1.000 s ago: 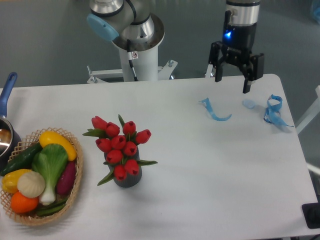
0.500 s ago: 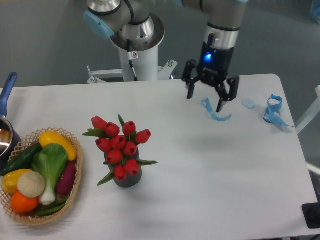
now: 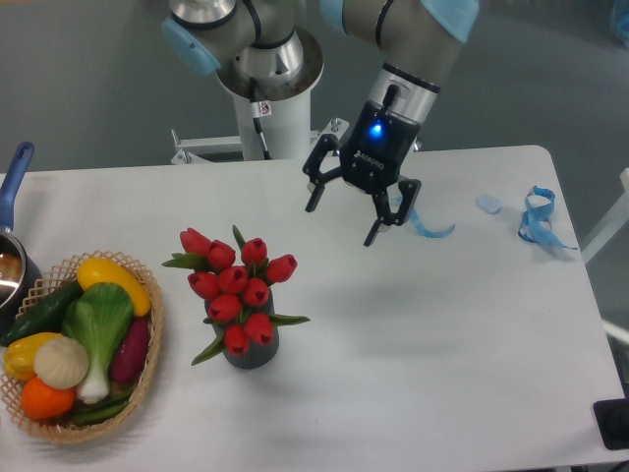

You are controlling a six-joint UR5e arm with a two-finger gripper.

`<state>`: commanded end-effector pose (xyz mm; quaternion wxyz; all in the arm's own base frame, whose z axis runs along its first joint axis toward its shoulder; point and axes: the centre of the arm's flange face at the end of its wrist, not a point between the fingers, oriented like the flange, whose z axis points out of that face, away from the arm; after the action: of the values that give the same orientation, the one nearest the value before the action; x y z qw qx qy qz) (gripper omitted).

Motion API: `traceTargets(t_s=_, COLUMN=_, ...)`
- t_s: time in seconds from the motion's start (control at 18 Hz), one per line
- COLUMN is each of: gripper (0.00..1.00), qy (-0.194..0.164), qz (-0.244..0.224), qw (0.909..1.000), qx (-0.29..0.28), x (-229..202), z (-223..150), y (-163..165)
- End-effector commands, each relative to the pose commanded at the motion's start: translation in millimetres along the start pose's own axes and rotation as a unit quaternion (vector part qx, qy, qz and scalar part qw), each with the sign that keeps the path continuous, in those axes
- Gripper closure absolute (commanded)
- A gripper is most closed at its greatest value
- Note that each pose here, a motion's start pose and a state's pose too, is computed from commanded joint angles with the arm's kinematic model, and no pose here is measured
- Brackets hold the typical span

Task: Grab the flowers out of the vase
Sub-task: 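Move the open gripper toward the red tulip bouquet in the grey vase, then lower the gripper around the tulip stems above the vase rim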

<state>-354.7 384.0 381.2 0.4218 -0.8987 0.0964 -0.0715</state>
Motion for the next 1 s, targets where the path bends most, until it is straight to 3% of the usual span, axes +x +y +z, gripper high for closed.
traceTargets(t_s=0.22, gripper=0.00, qy=0.009, qz=0.035, qw=0.9993, qx=0.005, x=6.6, z=28.5, y=-10.0)
traceTargets(t_s=0.5, gripper=0.00, qy=0.032, qz=0.045, qw=0.9985, qx=0.005, x=18.1, z=51.6, y=-13.0)
traceTargets(t_s=1.0, gripper=0.00, qy=0.042, qz=0.073, qw=0.9964, qx=0.009, x=16.0, z=87.3, y=-12.3)
